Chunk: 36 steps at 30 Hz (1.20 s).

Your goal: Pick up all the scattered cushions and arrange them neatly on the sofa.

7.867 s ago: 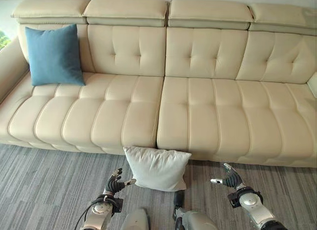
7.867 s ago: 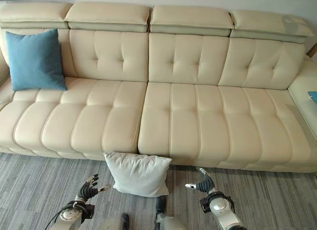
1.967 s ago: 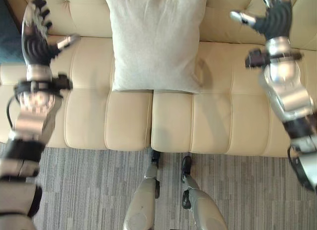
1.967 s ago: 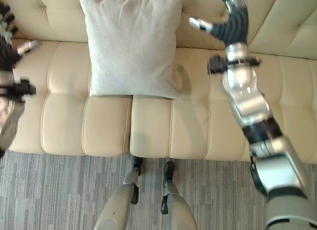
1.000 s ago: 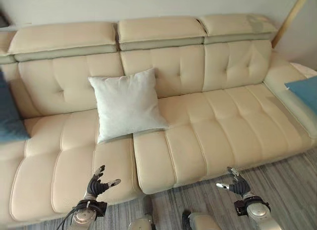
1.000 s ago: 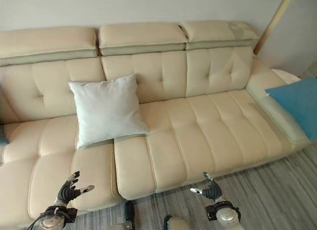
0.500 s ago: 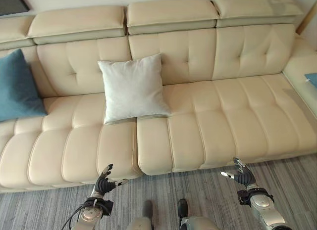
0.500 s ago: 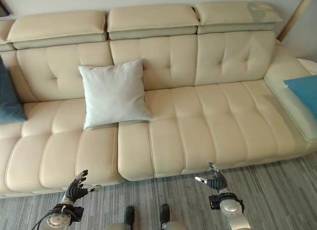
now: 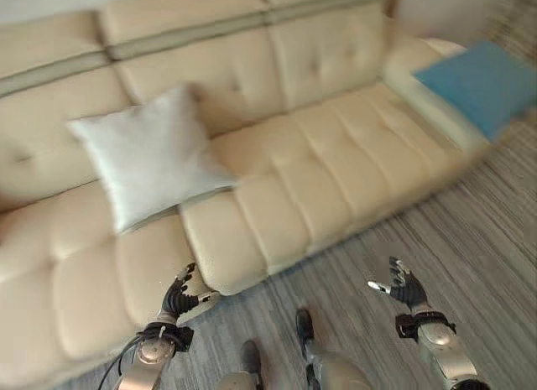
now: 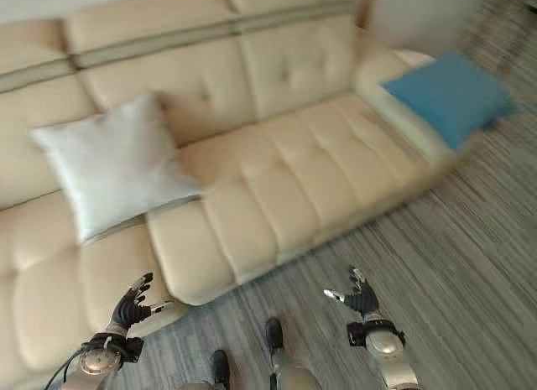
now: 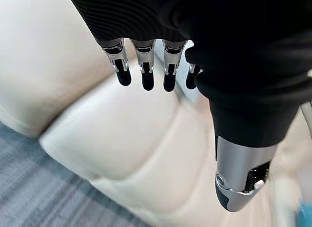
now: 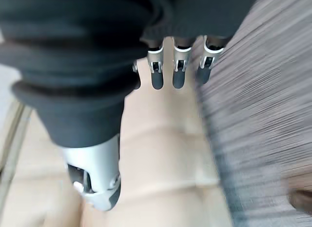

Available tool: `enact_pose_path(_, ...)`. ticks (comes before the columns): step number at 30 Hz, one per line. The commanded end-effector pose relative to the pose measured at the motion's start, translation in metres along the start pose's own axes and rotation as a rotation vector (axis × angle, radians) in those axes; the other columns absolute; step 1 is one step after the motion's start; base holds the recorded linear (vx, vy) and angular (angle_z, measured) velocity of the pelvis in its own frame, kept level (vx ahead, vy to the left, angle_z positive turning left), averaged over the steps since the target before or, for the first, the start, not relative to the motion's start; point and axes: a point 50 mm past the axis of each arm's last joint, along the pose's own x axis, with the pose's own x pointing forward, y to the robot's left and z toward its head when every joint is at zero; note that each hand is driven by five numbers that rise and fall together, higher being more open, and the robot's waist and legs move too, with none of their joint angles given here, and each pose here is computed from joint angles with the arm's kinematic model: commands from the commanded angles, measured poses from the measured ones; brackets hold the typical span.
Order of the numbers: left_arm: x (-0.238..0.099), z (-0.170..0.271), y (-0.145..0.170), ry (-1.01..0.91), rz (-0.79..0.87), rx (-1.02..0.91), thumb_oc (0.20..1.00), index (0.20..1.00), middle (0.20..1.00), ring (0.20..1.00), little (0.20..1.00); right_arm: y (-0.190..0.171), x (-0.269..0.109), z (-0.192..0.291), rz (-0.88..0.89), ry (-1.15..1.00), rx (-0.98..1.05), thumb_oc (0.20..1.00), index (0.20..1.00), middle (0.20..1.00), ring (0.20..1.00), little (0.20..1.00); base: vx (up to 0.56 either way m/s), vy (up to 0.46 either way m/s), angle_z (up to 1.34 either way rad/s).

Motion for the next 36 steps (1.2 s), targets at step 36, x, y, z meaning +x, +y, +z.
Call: enact_pose_path(36, 0.008, 0.022, -0.011, -0.109, -0.059, 0.067, 1.000, 1.000, 1.000, 1.000, 1.000, 0.026, 0.006, 0.033, 0.125, -0.157, -0.012, 1.000, 1.000, 1.000, 1.000, 1.000, 0.27, -0.005, -0.69)
